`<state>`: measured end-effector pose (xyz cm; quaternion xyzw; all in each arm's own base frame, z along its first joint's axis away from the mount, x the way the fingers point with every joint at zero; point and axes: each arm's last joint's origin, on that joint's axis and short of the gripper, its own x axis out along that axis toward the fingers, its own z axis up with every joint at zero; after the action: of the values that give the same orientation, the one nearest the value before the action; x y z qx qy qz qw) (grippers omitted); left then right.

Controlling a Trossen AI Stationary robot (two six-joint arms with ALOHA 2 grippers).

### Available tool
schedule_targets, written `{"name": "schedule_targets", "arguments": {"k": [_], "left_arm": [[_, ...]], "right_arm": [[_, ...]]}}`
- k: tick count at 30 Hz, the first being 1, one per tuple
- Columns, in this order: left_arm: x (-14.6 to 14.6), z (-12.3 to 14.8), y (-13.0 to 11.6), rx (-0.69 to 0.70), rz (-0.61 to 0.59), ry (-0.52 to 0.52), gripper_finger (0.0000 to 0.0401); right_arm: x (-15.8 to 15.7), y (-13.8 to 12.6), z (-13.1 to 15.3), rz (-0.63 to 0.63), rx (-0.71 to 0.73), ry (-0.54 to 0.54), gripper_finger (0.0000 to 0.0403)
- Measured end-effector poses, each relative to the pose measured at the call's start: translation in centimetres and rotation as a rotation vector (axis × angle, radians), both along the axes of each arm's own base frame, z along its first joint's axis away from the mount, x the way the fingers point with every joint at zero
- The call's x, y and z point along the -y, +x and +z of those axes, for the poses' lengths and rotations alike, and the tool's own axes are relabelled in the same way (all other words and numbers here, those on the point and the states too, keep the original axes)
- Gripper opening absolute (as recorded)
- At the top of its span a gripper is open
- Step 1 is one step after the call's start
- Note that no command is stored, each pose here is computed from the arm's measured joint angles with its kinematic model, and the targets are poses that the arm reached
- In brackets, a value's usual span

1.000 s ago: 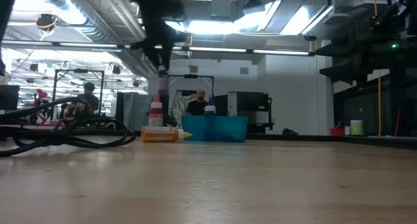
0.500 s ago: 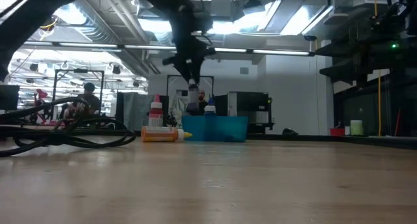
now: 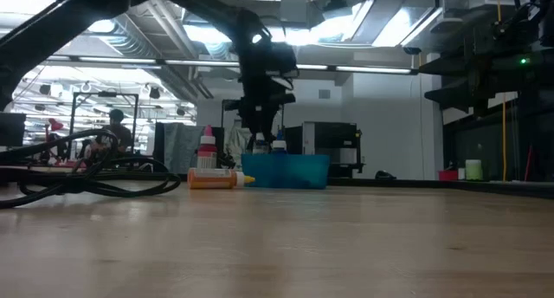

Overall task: Pick & Place food coloring
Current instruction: Put the large purple food coloring bottle into the blue container

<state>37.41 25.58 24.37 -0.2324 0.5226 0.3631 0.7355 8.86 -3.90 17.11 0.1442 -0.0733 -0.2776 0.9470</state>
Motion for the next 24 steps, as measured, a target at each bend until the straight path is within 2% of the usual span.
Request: {"name": "schedule_targets", "arguments": {"k": [4,9,18,24], "left_arm": [[-0.2,-1.4,0.3,-0.011,-0.005,-0.006,0.0122],[-0.2,-1.6,0.4,-0.006,-0.004,0.001,0.0129],[-0.2,-1.4,0.3,-0.001,-0.006,0.004,0.0185],[-0.1,0.4,0.3,0.044,-0.021,0.004,0.0232]], "right_arm": [[0.0,0.0,0.0,0.0,0.0,0.0,0.0392],[0.0,0.0,0.0,0.0,0.0,0.0,0.0392],[0.0,0.0,0.0,0.0,0.0,0.0,0.0392],[0.0,0.0,0.0,0.0,0.0,0.0,0.0392]]}}
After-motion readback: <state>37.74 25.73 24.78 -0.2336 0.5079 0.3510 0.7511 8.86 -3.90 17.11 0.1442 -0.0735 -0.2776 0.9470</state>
